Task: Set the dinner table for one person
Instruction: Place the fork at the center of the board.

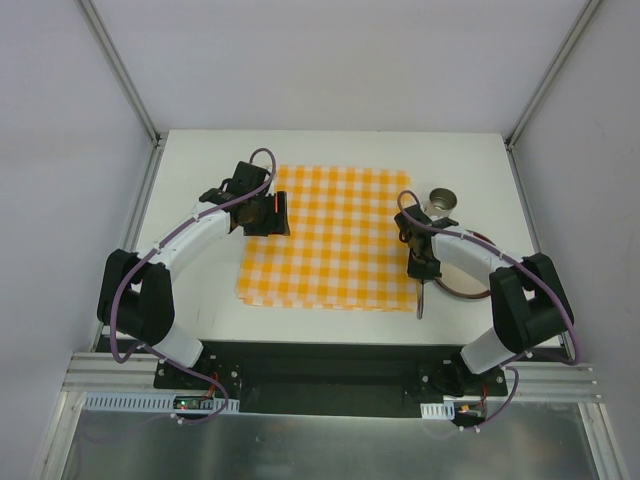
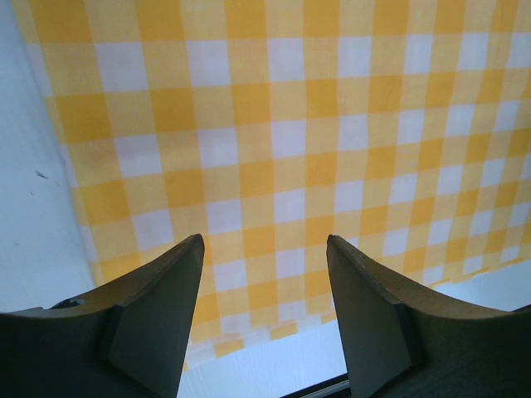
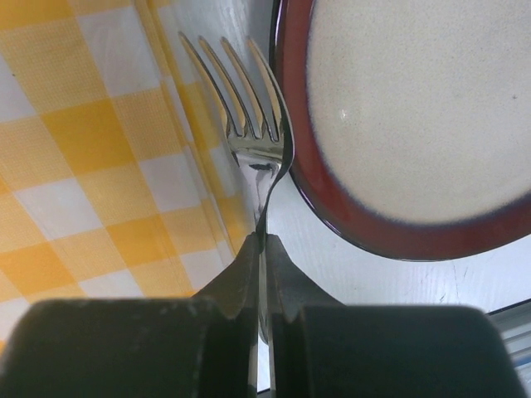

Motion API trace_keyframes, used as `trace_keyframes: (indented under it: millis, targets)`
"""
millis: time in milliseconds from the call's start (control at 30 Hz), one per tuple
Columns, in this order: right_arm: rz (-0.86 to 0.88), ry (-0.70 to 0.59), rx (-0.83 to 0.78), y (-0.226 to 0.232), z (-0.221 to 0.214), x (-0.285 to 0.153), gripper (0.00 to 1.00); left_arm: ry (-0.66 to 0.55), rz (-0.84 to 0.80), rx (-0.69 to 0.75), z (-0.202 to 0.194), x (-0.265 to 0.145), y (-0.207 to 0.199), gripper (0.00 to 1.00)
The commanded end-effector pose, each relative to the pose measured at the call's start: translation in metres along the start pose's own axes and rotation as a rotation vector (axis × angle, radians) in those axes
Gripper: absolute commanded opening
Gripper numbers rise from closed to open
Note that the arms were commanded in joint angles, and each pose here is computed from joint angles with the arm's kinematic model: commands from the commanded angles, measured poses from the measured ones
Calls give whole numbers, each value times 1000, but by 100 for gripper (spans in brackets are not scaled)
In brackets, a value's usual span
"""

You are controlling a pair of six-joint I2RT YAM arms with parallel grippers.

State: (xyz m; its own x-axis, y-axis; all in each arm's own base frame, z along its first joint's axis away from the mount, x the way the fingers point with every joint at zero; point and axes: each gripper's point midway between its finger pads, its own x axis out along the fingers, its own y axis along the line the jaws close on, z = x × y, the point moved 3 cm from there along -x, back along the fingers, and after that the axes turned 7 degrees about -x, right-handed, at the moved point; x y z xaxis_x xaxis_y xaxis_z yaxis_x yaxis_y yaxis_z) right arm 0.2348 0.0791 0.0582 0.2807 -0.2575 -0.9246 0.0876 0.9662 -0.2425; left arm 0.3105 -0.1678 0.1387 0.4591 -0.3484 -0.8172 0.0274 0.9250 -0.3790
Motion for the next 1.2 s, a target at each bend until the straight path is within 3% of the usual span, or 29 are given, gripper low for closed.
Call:
trace_keyframes:
  millis: [0,867,933,967,1100,1167]
  targets:
    - [-79,9,39,-18,-1,0,1,-27,9,-9,4,-10,2,61]
    - [-185,82,17,-32,3,11,1,-21,16,-8,2,-8,4,61]
    - [-182,88,17,-32,2,11,13,-24,18,-7,2,-9,4,61]
    - [-176,84,16,-30,3,11,25,-20,18,-8,1,-9,5,61]
    - [-174,36,23,-33,10,-2,41,-24,18,-7,2,-9,4,61]
    - [-188,4,22,-37,14,-12,43,-21,16,-9,2,-9,4,61]
